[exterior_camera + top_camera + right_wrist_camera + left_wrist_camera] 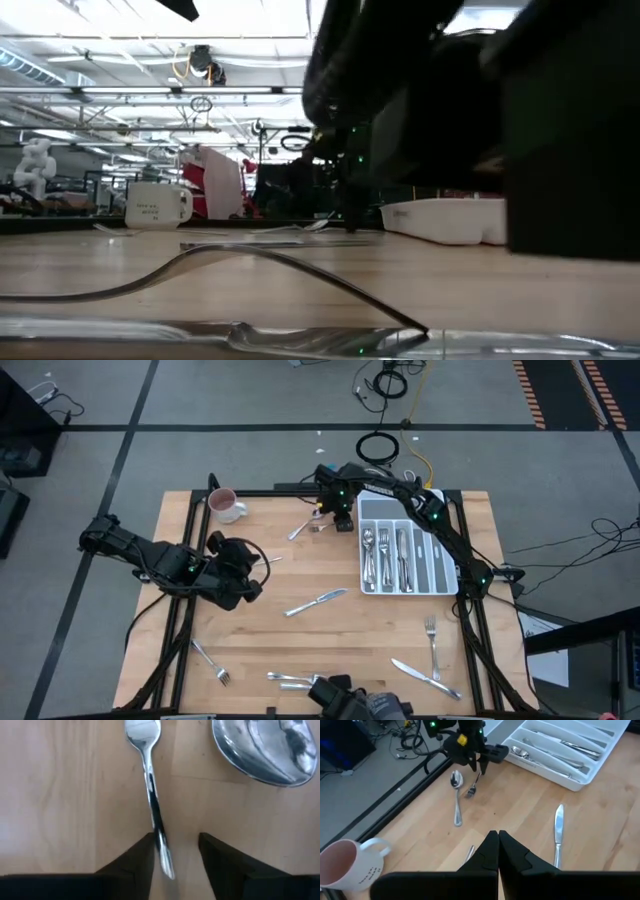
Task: Sort silverware
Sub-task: Put the silver fork into the silverware tray
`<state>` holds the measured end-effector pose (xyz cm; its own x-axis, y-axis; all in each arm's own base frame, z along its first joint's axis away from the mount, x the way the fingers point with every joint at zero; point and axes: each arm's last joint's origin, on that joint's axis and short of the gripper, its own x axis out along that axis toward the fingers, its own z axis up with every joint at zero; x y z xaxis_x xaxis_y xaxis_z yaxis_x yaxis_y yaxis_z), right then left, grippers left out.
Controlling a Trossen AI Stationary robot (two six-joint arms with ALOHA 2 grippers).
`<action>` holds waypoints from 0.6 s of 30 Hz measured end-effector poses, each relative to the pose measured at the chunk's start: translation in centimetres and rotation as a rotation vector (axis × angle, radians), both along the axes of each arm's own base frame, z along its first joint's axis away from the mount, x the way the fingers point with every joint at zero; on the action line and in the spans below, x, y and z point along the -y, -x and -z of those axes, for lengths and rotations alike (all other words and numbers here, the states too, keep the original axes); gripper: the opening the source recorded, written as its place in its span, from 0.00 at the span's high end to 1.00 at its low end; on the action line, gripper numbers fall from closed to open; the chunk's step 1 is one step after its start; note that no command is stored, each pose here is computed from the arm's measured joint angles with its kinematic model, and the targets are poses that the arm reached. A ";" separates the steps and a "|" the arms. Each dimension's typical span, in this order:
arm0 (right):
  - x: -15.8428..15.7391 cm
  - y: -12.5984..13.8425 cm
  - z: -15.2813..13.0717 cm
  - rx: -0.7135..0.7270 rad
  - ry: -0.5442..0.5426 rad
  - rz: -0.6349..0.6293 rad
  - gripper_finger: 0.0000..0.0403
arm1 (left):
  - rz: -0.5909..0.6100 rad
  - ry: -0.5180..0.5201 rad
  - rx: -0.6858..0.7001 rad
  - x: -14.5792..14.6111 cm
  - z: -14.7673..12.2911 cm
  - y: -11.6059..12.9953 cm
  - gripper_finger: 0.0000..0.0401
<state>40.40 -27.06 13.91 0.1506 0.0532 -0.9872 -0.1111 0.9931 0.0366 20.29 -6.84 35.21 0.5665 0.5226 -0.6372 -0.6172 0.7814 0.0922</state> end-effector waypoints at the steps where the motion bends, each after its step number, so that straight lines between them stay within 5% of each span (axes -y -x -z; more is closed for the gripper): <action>1: -0.1 -0.1 0.0 -0.007 0.017 -0.011 0.70 | -0.001 -0.002 0.001 0.0 0.0 0.0 1.00; 5: -0.2 -0.1 0.0 -0.013 0.031 -0.042 0.95 | -0.002 -0.004 -0.001 0.0 0.0 0.0 1.00; 18: -1.7 0.2 -1.5 -0.053 -0.011 -0.050 1.00 | -0.002 -0.008 -0.010 -0.1 0.0 0.1 1.00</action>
